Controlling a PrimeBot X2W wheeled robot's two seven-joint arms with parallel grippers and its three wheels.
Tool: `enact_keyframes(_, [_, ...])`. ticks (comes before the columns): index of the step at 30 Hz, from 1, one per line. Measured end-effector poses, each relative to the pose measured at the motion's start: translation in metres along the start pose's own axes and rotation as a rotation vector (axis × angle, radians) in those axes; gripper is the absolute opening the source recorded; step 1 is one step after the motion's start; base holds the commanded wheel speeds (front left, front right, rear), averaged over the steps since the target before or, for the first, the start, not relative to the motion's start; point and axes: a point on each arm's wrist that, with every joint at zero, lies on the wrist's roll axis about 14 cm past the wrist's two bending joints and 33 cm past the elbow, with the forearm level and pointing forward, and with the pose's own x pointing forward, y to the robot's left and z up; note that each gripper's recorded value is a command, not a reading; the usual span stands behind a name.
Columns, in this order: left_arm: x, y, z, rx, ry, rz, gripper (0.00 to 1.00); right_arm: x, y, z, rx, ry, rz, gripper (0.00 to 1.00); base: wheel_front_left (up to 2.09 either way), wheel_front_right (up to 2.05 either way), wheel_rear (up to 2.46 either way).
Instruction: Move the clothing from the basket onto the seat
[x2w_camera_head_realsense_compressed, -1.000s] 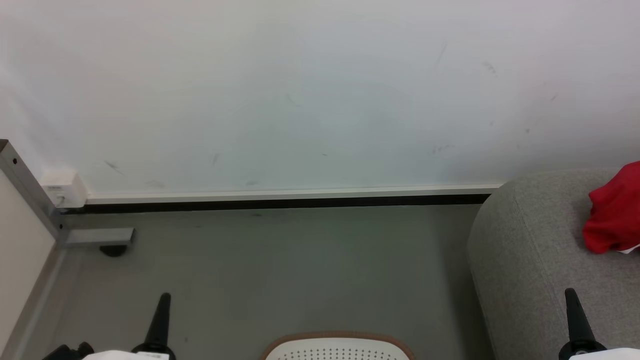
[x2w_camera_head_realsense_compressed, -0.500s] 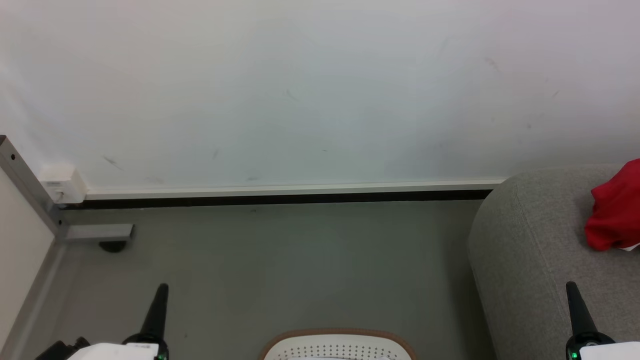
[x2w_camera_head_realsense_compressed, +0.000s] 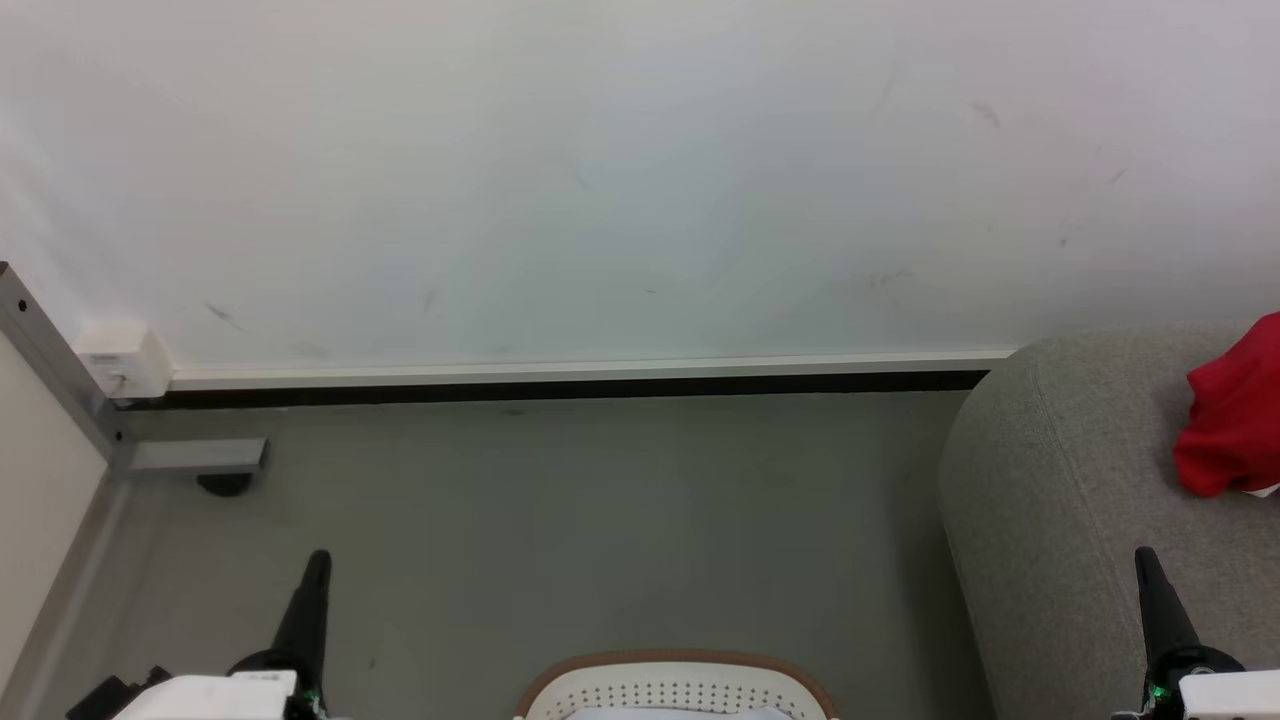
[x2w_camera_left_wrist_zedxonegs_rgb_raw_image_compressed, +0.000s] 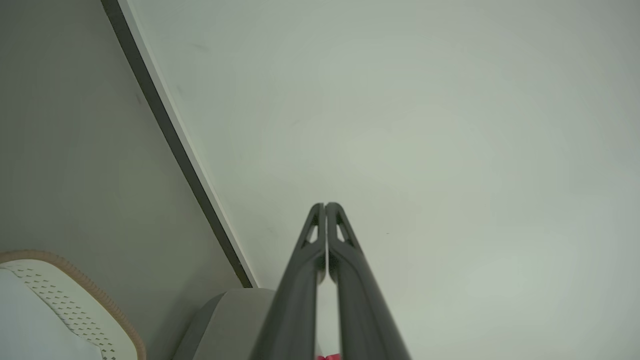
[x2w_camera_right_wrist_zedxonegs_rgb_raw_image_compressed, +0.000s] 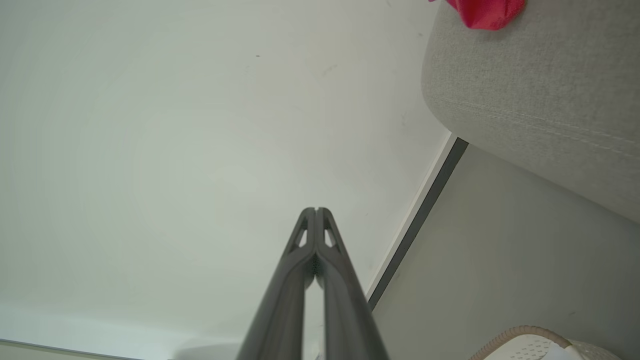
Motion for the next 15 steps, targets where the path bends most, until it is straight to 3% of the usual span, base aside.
enact_keyframes(15, [0.0061,-0.0049,0.0017,-0.103,0.005,-0.019,0.0,0.0069,0.0044,0.0,0.115,0.008,0.017,0.0,0.0,0.0,0.0])
